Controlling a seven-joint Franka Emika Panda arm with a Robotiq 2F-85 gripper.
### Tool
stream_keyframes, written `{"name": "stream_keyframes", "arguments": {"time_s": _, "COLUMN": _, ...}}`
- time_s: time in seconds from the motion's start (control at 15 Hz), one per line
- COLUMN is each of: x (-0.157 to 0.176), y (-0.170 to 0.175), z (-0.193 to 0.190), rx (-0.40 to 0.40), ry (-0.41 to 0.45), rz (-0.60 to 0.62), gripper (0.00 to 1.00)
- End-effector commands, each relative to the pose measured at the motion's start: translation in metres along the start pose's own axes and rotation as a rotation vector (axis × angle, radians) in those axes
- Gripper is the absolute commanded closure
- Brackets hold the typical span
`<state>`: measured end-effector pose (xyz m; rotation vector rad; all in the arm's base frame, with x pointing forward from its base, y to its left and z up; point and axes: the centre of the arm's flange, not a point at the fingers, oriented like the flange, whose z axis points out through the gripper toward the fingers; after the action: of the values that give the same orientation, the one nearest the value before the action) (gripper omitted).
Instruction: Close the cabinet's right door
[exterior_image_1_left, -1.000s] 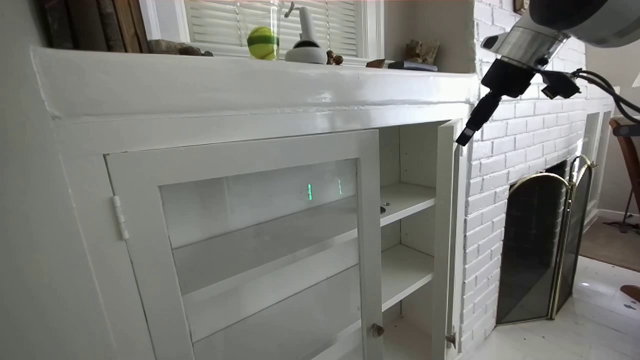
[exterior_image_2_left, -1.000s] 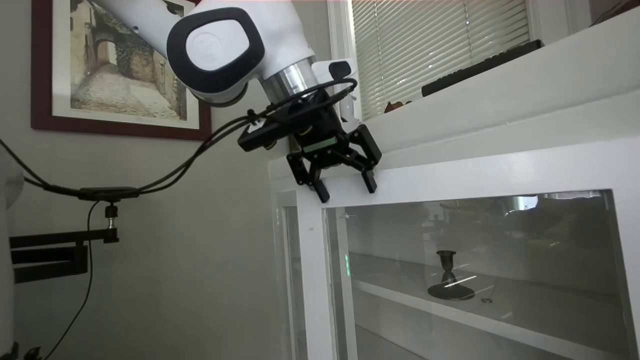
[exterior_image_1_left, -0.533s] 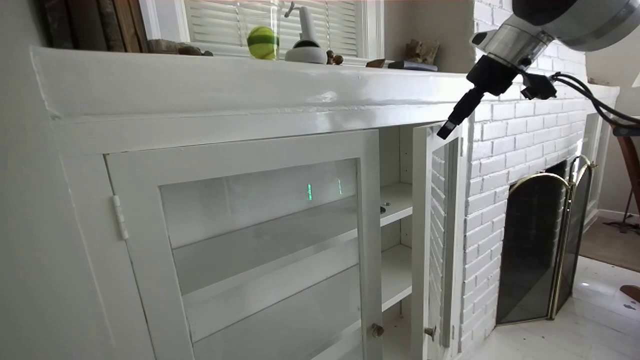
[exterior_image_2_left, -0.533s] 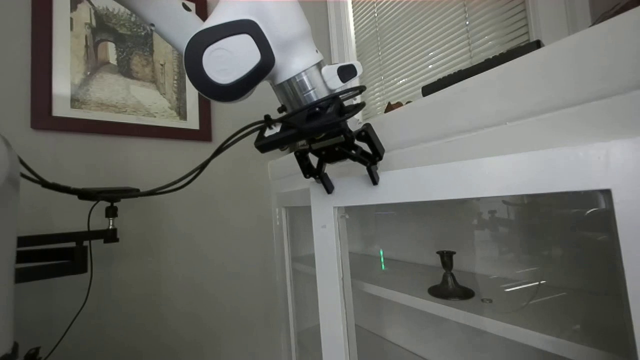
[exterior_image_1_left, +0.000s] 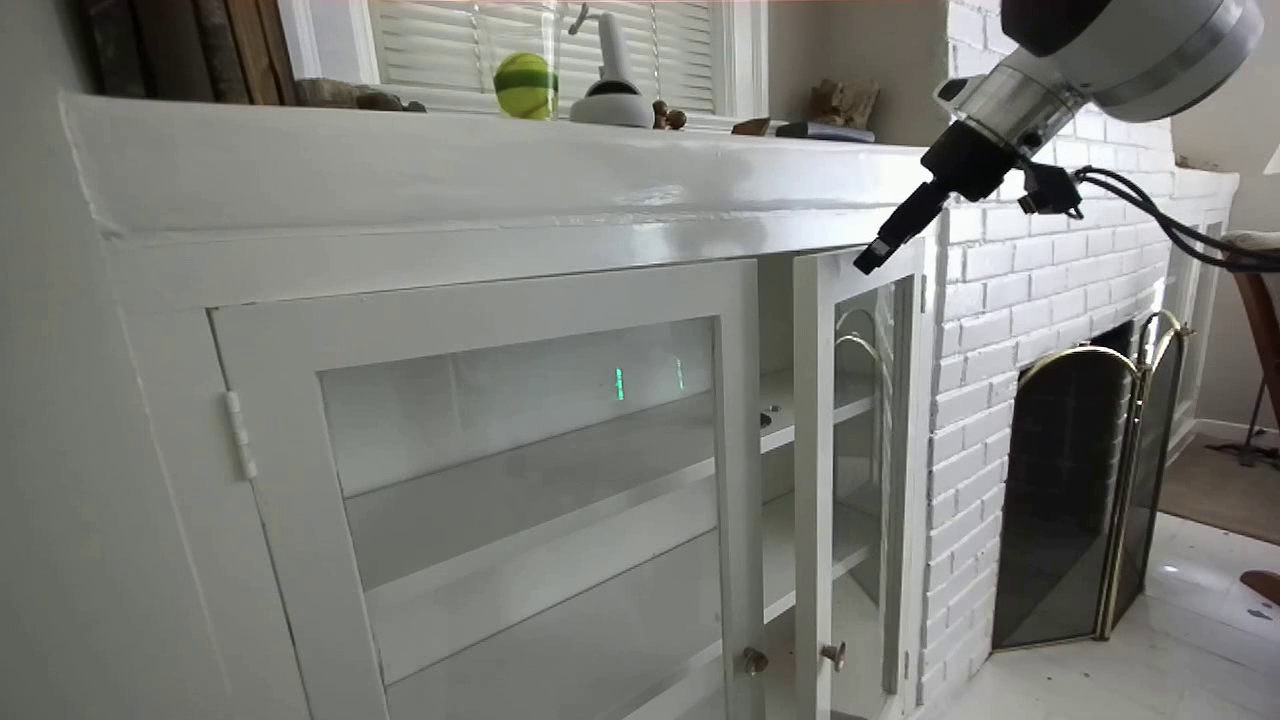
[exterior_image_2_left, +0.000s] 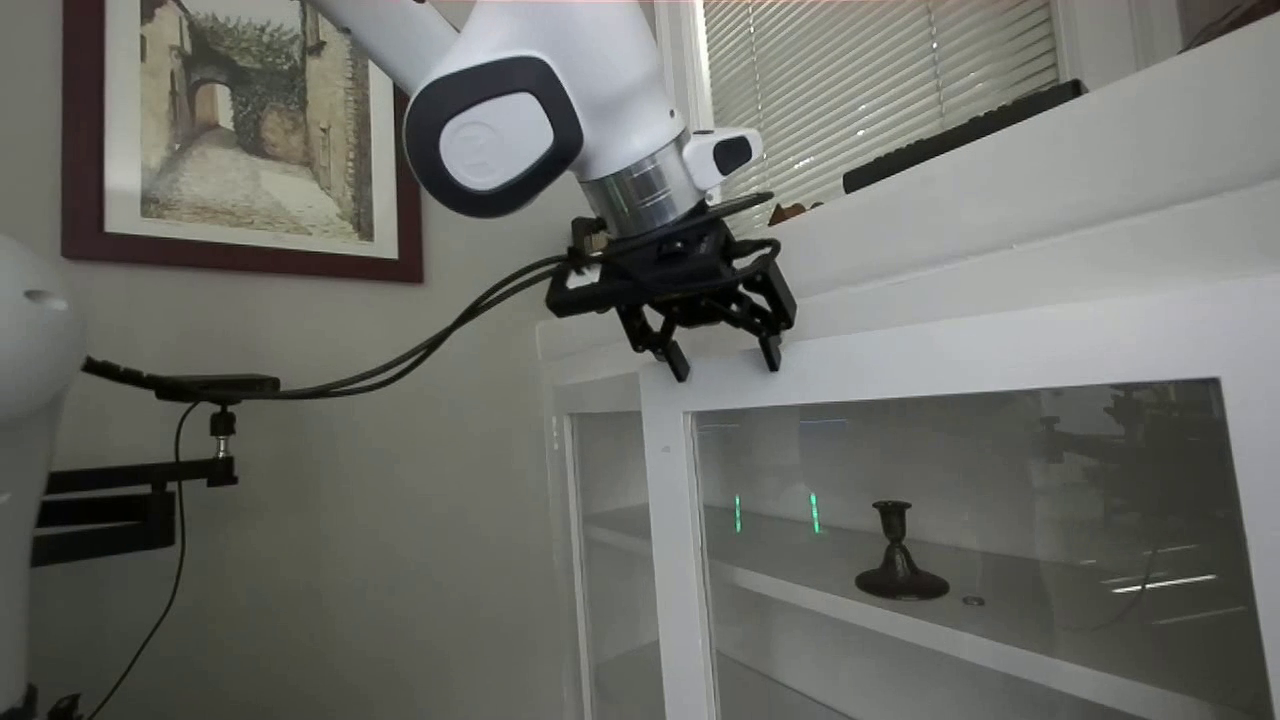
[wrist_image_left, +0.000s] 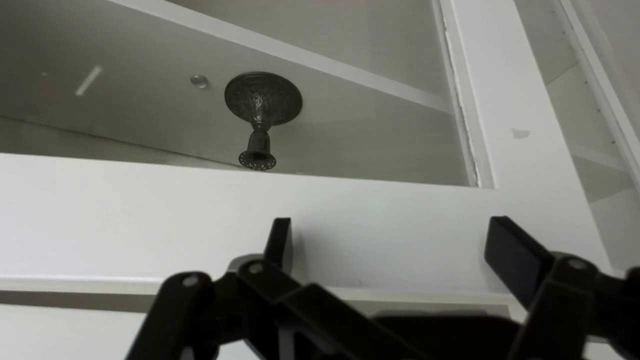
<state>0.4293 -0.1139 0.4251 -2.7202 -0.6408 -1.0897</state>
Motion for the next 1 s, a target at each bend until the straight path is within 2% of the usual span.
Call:
{"name": "stream_keyframes", "arguments": {"time_s": 0.0, "x": 0.01, "y": 0.019, "z": 0.022, "rx": 0.006, "ry": 0.046, "rz": 0.028, "gripper": 0.0}}
{"name": "stream_keyframes", "arguments": {"time_s": 0.33, "x": 0.014, "y": 0.024, "z": 0.035, "rx": 0.013, "ry": 0.083, "rz": 0.056, "gripper": 0.0}}
{"name": "stream_keyframes", "arguments": {"time_s": 0.93, "x": 0.007, "y": 0.029, "z": 0.056, "rx": -0.027, "ry": 0.147, "rz": 0.085, "gripper": 0.0}}
